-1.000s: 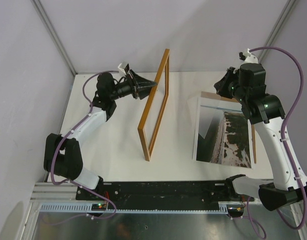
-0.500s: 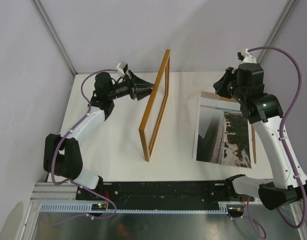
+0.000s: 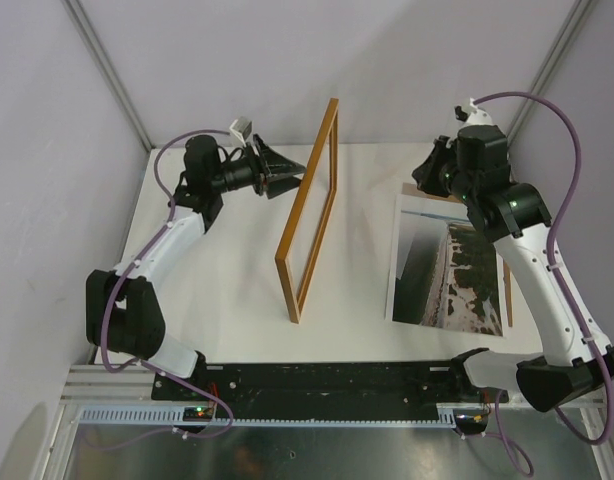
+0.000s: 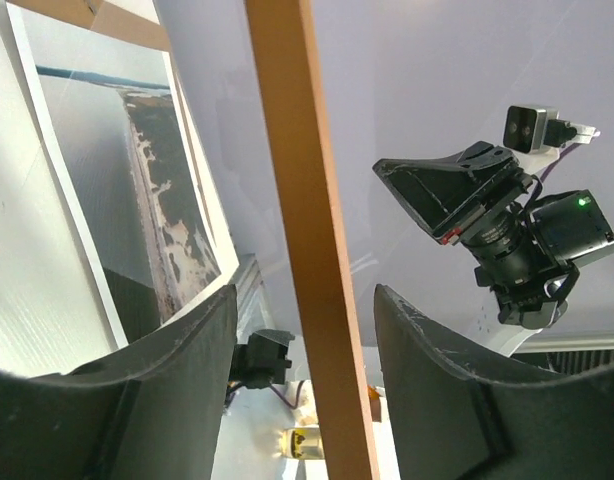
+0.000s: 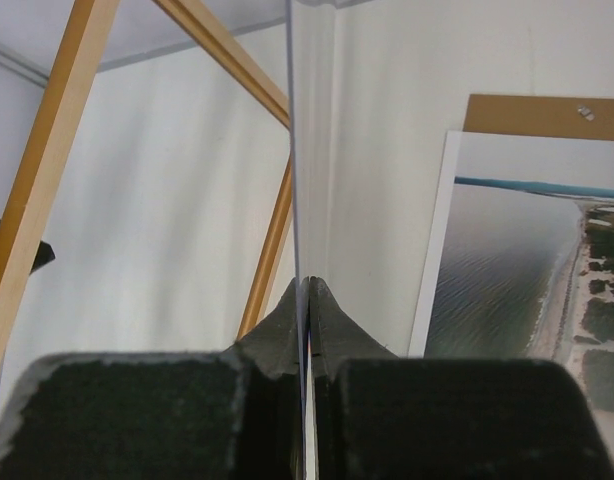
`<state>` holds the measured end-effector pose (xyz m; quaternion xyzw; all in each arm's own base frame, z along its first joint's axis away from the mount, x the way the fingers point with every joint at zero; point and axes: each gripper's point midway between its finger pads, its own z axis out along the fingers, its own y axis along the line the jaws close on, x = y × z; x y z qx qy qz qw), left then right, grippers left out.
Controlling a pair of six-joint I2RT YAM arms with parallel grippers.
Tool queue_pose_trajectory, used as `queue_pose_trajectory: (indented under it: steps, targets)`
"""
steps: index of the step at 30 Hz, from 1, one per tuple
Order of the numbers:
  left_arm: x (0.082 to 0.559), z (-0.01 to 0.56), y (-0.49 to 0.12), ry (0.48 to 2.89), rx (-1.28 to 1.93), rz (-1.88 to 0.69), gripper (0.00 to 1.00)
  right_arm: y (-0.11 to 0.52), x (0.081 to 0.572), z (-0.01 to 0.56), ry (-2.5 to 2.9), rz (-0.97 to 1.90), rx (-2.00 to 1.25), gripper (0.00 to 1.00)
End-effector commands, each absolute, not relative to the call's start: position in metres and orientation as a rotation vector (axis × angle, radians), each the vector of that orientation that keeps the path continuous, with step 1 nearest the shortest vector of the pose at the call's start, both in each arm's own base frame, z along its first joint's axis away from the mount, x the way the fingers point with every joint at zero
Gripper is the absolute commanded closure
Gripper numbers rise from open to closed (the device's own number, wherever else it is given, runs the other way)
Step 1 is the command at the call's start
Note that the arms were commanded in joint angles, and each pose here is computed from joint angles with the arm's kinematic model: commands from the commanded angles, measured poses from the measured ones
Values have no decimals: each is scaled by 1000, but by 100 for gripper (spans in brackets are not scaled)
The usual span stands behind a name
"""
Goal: Put the photo into the frame
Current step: Turn over the frame body.
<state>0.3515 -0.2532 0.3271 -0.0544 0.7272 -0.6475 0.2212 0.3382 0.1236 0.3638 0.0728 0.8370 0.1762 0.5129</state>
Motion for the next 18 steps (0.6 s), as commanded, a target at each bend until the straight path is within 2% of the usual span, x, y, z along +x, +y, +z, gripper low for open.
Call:
queue_pose_trajectory:
  steps: [1, 18]
  targets:
    - [340, 363, -249, 1928, 15, -1722, 38, 133, 345, 393, 1915, 458, 170, 100]
    - [368, 353, -242, 2042, 128, -1296, 31, 164, 343, 392, 1938, 484, 117, 100]
